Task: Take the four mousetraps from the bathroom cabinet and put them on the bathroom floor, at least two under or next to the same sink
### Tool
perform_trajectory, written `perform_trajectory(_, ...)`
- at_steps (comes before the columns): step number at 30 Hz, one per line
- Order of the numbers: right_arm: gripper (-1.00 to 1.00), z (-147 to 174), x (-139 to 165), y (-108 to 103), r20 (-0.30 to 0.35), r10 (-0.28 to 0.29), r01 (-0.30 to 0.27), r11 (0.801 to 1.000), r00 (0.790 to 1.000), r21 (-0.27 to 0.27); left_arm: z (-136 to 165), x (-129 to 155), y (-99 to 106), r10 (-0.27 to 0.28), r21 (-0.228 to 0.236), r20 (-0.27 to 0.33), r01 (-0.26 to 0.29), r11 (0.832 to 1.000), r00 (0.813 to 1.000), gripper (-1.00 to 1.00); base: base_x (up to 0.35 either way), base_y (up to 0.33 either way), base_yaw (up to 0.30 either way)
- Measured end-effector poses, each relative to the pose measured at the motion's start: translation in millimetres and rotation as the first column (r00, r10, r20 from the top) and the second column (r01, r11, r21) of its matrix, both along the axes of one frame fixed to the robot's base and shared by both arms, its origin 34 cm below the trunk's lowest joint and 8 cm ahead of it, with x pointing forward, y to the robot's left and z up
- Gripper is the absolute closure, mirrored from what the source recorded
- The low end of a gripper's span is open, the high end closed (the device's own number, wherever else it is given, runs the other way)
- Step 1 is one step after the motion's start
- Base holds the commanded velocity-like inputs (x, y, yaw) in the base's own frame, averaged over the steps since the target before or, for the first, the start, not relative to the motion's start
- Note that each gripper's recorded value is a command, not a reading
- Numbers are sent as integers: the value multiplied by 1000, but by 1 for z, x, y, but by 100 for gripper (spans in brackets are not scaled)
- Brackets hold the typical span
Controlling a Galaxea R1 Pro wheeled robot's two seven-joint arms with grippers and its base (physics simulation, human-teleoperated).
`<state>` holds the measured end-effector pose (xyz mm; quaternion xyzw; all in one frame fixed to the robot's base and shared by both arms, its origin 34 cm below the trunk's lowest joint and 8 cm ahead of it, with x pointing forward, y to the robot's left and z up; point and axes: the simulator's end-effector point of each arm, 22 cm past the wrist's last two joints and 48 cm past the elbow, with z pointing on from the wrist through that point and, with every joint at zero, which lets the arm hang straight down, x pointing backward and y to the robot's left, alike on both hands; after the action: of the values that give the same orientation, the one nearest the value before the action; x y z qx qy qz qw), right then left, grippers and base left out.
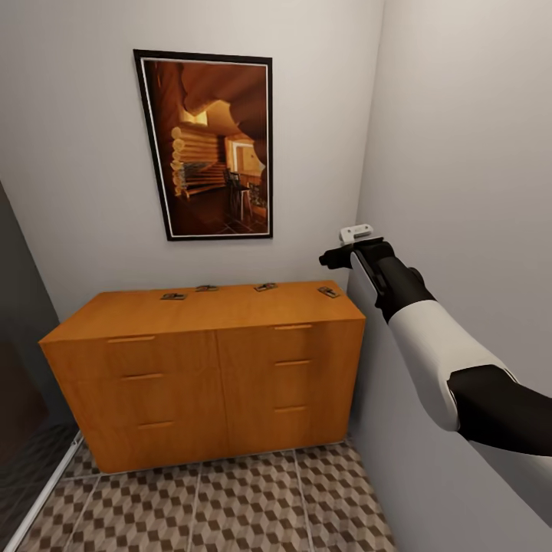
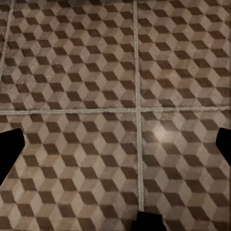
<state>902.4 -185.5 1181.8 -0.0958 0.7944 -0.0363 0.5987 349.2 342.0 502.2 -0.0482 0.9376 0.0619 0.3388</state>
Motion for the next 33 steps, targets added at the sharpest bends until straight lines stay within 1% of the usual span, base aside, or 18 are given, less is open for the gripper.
perform_trajectory(13, -100, -4, 1, -1, -6, -1, 1, 1000, 1000, -1, -1, -2, 0, 2, -1, -4, -2, 1000, 1000, -100, 296, -116, 0)
perform_trajectory(21, -100, 5, 4, 2, 49, 11, -12, 1000, 999, 5, -1, -2, 0, 2, -1, -5, -2, 1000, 1000, -100, 304, -138, 0)
perform_trajectory(27, -100, 6, 5, 3, 59, 16, -17, 1000, 998, 7, -1, -2, 0, 2, -1, -5, -2, 1000, 1000, -100, 302, -145, 0)
perform_trajectory(29, -100, 6, 5, 5, 59, 25, -25, 1000, 998, 9, -1, -2, 0, 2, -1, -5, -2, 1000, 1000, -100, 254, -134, 0)
perform_trajectory(30, -100, 5, 4, 8, 58, 36, -37, 999, 998, 12, -1, -2, 0, 2, -1, -5, -2, 1000, 1000, -100, 96, -53, 0)
perform_trajectory(31, -100, 4, 3, 14, 52, 67, -68, 997, 996, 19, -1, -2, 0, 2, -1, -4, -2, 1000, 1000, -100, 77, -43, 0)
perform_trajectory(33, -100, 3, 3, 17, 48, 81, -82, 996, 996, 21, -1, -2, 0, 2, -1, -4, -2, 1000, 1000, -100, 51, -28, 0)
